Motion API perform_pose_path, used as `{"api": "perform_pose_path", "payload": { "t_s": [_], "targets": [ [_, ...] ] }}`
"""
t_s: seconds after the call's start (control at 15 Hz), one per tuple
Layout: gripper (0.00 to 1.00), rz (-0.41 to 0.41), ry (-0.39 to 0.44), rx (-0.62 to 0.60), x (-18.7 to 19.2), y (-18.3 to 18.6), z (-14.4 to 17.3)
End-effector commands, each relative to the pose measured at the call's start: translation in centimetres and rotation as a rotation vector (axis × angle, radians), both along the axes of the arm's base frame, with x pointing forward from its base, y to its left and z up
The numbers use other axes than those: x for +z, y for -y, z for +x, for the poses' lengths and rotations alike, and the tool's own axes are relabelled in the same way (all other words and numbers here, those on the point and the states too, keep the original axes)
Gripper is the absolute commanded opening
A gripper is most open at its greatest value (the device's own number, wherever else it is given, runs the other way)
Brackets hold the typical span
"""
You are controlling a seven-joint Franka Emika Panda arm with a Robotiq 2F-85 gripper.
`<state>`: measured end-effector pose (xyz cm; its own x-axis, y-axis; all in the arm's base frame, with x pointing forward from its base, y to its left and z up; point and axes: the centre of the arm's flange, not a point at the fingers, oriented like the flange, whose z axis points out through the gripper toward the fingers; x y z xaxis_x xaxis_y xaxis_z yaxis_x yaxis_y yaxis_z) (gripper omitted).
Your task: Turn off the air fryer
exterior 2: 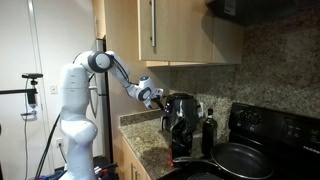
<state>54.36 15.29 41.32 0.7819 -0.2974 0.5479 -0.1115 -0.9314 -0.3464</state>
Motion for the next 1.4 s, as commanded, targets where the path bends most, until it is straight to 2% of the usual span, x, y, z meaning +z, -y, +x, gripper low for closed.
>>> {"api": "perform_pose_path", "payload": {
  "t_s": [0.0,0.07,0.8,1.0,1.33],
  "targets": [
    [1.0,0.034,0.023,0.033,0.4,-1.3,1.2],
    [1.0,0.019,0.008,0.017,0.5,-1.2,0.0],
    [1.0,0.029,0.008,0.005,0.7,-1.0,0.1],
    [1.0,0.043,-0.011,-0.039,-0.1,0.0,0.5],
    [1.0,0.036,0.001,-0.016,0.5,-0.5,0.2]
  ]
}}
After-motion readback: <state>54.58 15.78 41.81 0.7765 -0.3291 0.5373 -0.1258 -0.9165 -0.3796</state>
